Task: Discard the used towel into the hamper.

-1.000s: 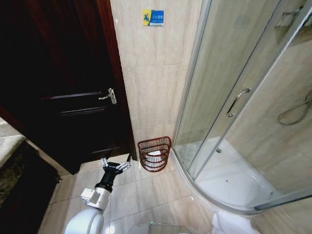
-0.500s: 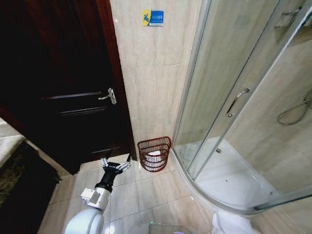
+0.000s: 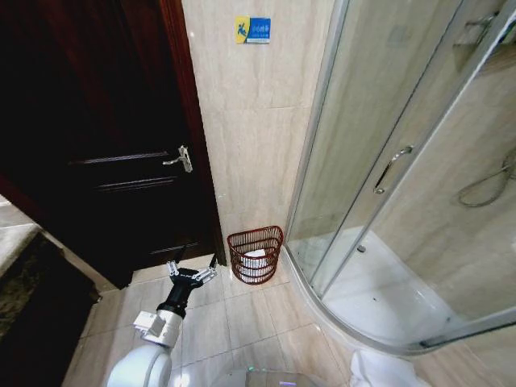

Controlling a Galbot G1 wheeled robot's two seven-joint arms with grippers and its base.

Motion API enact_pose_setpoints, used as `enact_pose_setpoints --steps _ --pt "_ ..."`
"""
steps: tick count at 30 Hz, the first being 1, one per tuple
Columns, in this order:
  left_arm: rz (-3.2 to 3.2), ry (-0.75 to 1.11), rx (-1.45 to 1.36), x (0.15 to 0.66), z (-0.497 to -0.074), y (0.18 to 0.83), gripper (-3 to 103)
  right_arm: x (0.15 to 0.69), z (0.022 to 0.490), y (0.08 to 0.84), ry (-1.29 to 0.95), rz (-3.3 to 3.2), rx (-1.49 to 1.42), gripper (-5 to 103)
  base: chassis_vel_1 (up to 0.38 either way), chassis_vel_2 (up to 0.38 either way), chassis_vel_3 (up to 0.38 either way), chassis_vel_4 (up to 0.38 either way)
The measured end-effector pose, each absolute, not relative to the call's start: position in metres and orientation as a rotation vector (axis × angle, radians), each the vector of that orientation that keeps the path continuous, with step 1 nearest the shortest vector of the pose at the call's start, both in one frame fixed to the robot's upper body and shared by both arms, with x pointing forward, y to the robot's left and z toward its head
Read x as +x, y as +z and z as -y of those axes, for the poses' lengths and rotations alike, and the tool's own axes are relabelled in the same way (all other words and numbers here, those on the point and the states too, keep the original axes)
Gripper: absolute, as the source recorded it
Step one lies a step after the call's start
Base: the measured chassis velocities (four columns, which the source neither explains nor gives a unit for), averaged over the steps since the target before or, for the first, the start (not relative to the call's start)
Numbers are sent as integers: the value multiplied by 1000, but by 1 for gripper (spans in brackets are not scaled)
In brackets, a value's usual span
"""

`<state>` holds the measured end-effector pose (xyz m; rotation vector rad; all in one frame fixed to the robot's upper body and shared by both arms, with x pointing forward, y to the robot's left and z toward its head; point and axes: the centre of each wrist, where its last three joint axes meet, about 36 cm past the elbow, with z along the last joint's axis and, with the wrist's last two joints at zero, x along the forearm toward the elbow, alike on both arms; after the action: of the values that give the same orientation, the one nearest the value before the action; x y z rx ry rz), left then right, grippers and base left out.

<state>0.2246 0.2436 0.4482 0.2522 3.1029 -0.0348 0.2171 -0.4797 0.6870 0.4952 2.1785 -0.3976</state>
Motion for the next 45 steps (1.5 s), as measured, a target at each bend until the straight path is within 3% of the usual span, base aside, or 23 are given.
enact_pose_setpoints --steps 45 --pt "-3103 -35 252 225 -244 448 100 256 463 523 -468 -2242 529 12 0 0 0 0"
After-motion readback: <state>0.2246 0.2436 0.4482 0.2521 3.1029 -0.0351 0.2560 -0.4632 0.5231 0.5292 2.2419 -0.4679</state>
